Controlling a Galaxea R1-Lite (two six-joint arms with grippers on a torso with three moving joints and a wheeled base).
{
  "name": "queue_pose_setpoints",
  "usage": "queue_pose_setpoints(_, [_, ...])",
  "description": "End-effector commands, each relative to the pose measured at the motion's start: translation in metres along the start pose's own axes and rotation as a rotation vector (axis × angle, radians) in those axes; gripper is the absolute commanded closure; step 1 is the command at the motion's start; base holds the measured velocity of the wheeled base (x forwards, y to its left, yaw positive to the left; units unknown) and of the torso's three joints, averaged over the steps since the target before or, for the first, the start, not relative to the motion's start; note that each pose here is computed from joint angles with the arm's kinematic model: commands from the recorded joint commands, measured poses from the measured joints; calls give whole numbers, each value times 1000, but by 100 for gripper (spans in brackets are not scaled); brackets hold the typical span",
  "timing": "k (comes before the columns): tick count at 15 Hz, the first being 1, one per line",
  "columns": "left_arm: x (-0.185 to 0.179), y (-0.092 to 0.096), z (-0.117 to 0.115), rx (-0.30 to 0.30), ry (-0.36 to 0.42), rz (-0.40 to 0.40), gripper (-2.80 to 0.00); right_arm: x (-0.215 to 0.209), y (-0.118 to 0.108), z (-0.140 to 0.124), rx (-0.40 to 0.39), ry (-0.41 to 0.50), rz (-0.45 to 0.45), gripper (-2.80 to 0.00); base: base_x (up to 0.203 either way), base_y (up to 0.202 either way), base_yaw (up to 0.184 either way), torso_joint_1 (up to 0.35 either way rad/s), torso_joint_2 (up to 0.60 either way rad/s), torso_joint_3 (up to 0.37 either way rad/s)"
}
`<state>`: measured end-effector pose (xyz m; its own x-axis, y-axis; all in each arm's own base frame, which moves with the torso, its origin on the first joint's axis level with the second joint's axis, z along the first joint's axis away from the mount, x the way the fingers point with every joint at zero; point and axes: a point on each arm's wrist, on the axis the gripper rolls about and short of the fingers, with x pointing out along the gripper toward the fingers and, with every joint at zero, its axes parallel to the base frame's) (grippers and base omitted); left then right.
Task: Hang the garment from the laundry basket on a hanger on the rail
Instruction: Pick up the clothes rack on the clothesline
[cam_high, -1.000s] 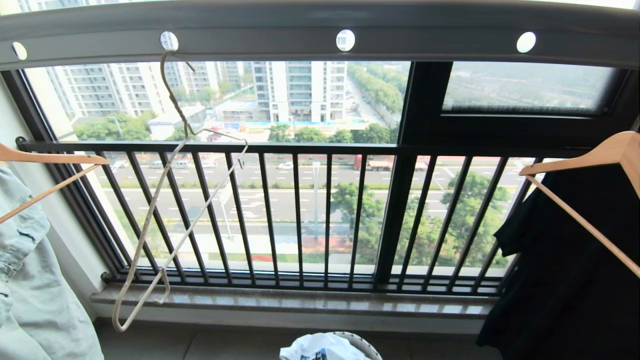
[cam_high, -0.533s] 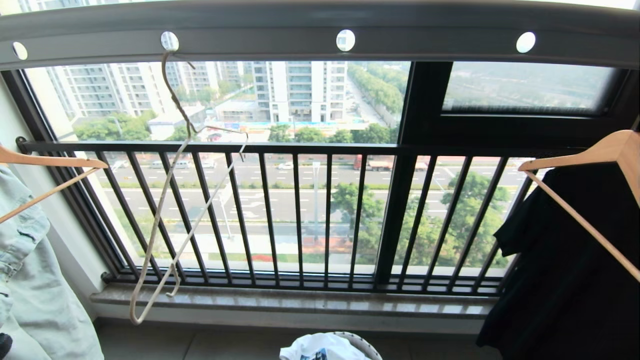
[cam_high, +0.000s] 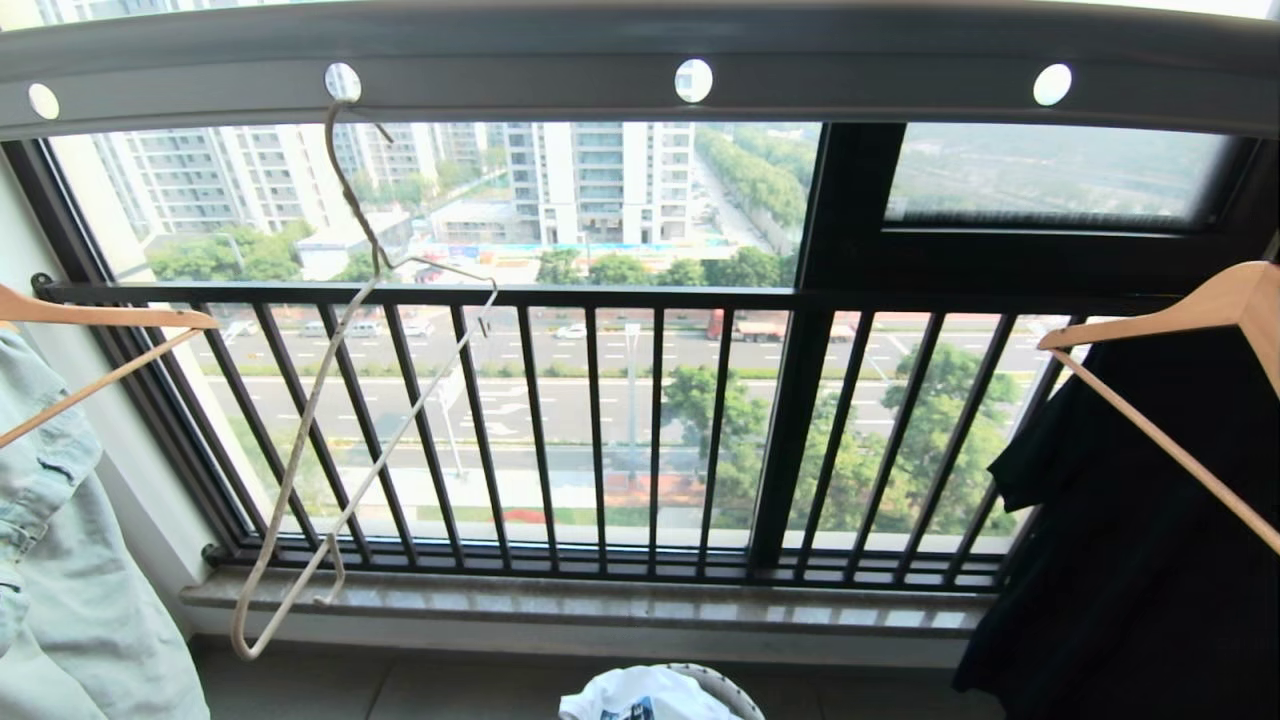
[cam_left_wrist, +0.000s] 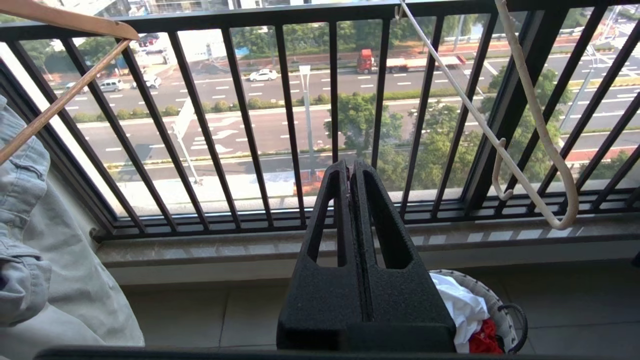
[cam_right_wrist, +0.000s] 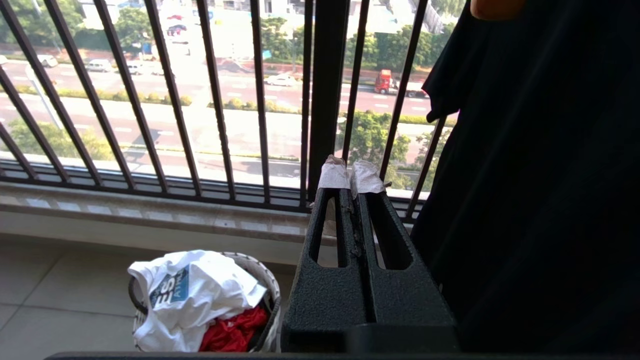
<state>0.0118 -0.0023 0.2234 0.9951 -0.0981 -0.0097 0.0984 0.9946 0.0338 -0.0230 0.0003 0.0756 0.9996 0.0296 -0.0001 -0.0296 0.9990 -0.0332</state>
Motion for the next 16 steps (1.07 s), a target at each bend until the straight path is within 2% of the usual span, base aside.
queue_pose_setpoints(1, [9,2,13,13,13,4,0,0,0,0,-1,1,1,0,0,0,0,0,0,0])
queue_pose_setpoints(3, [10,2,22,13,34,2,0,0,0,0,-1,1,1,0,0,0,0,0,0,0])
queue_pose_setpoints(6, [20,3,37,0,132,-33,0,0,0,0,-1,1,1,0,0,0,0,0,0,0])
queue_pose_setpoints(9, [40,-2,41,-19,253,-215,0,0,0,0,-1,1,1,0,0,0,0,0,0,0])
queue_pose_setpoints(11, [54,-8,51,-35,275,-314,0,0,0,0,-1,1,1,0,0,0,0,0,0,0])
queue_pose_setpoints(12, [56,-11,63,-59,256,-351,0,0,0,0,-1,1,1,0,0,0,0,0,0,0])
queue_pose_setpoints(13, [53,-11,73,-71,247,-369,0,0,0,0,-1,1,1,0,0,0,0,0,0,0])
queue_pose_setpoints(16, [25,-7,90,-85,318,-379,0,0,0,0,-1,1,1,0,0,0,0,0,0,0])
